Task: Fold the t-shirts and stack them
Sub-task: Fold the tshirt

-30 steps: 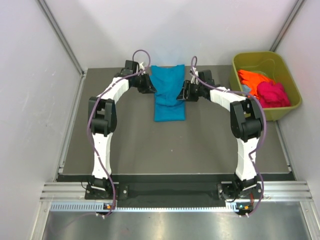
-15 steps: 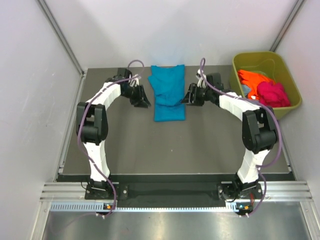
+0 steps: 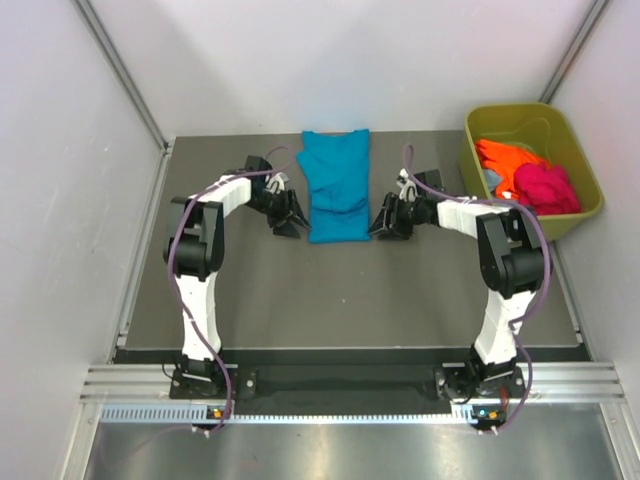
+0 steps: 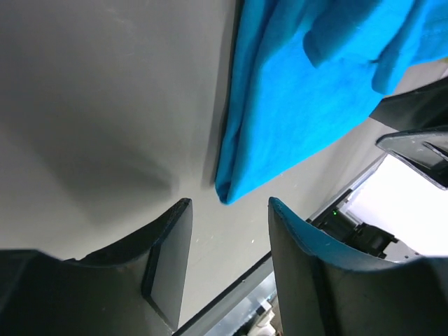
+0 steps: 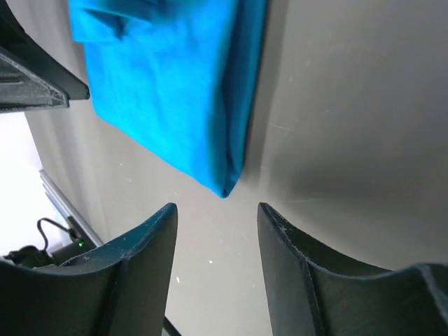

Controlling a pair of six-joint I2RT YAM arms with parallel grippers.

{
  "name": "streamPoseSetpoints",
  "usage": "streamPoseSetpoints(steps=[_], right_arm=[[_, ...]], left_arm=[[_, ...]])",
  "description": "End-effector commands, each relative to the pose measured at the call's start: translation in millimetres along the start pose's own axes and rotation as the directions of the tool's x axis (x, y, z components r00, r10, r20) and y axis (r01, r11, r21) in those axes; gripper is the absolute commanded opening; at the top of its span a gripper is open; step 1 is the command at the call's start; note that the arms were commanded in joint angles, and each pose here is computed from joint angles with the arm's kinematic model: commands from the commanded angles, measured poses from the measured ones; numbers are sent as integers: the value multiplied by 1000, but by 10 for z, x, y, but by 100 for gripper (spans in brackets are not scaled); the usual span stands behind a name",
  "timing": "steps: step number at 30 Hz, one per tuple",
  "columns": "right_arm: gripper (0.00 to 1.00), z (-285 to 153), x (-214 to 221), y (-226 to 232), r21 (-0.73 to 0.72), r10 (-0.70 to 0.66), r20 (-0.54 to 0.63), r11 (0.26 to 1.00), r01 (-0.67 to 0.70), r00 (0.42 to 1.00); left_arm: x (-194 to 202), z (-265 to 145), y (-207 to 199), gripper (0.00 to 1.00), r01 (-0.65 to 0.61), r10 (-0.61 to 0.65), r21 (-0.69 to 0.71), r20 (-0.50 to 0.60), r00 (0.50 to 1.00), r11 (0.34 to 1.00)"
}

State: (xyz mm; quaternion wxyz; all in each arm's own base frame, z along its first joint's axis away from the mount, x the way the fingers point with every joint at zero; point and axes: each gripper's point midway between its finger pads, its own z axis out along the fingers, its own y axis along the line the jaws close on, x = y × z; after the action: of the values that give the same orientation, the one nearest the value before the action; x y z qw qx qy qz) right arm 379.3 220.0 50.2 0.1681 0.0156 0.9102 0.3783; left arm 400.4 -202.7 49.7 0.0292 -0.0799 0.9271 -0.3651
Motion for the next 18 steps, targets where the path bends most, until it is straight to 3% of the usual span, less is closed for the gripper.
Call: streamPoseSetpoints(steps=[1,15,18], right_arm=[[49,106,13,-30,-28,18,-8,999,-18,1000],[49,341,84,-42,-34,14,-34,999,-16,999],[41,380,100,-28,-40,11,-40,999,-13,999]], left_arm=[[29,147,-97,52,-6,7,55,-22,1000,998],[153,451,-91,53,-3,7,46,-72,997,999],[168,446,-87,49,0,4,44,-75,997,999]])
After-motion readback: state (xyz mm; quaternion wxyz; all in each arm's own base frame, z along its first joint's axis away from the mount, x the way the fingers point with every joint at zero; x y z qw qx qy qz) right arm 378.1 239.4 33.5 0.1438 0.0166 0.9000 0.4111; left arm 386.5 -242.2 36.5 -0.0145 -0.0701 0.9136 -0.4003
